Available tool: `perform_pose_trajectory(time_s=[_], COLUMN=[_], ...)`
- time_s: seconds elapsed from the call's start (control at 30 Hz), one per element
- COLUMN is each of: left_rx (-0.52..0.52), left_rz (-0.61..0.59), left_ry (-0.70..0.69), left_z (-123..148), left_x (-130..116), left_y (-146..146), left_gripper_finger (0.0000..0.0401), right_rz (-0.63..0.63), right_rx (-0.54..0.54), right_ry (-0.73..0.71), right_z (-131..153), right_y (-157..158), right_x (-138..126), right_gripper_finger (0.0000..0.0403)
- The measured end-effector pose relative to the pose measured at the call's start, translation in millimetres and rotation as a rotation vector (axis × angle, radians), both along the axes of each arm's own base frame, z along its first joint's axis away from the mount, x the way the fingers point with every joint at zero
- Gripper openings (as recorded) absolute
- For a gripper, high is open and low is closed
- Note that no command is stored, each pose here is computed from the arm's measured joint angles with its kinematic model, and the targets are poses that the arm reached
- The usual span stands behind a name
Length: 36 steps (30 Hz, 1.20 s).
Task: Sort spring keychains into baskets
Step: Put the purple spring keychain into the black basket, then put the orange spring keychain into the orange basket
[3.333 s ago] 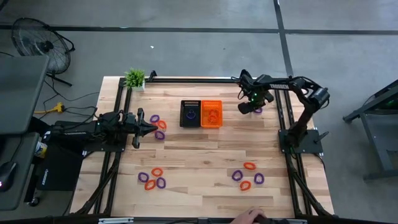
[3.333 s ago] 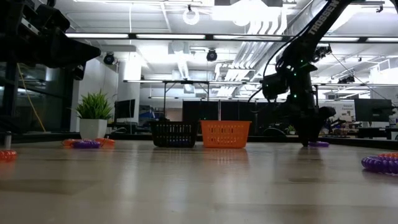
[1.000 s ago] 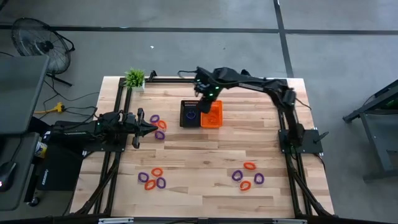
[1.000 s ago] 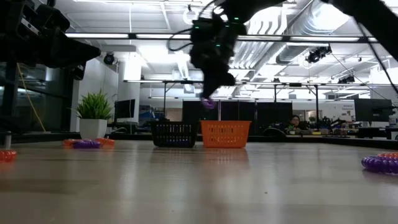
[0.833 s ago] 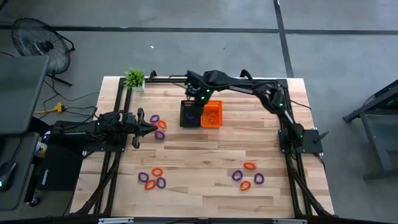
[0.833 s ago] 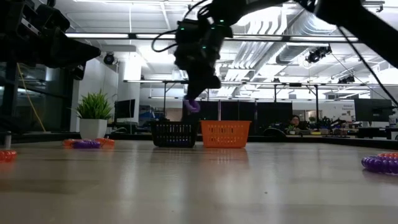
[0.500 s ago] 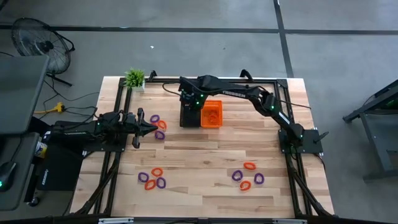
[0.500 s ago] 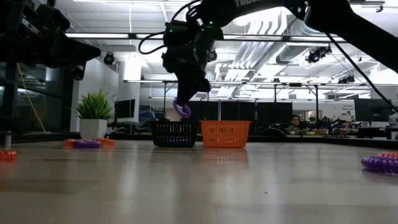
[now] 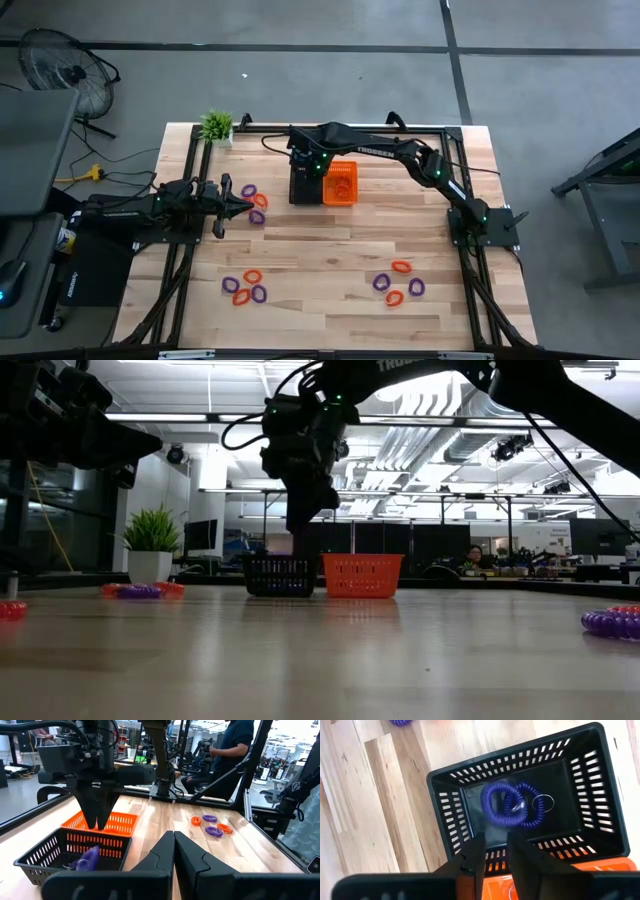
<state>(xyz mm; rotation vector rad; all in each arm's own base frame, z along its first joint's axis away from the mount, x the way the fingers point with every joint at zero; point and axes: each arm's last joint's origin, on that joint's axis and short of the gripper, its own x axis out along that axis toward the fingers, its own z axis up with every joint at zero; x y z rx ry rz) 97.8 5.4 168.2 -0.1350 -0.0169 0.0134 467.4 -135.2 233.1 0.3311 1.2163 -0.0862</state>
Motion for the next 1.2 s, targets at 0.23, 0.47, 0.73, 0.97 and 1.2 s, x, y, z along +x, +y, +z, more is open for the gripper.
perform_pose_trajectory(time_s=[0.23,0.47,0.73,0.97,1.2], left_rx=[0.0,0.0,0.0,0.0,0.0], left_rz=[0.0,-0.005,-0.004,-0.003,-0.003], left_ry=[0.0,0.0,0.0,0.0,0.0], left_z=[0.0,0.0,0.0,0.0,0.0], left_x=[0.0,0.0,0.0,0.0,0.0], left_y=[0.0,-0.2,-0.1,-0.1,-0.1], left_gripper_finger=[0.0001,0.0001,0.0001,0.0001,0.0001], right_rz=[-0.003,-0.018,-0.032,-0.028,-0.122], right_rx=[0.009,-0.025,-0.011,-0.02,0.011], right_ry=[0.027,0.082,0.189,0.25,0.246], right_z=[-0.6,11.1,29.5,30.3,10.4], right_y=[0.7,2.2,11.8,33.6,75.0], right_x=[-2.5,-13.4,-34.0,-62.9,-112.0], right_gripper_finger=[0.0094,0.0104,0.0104,0.0103,0.0103])
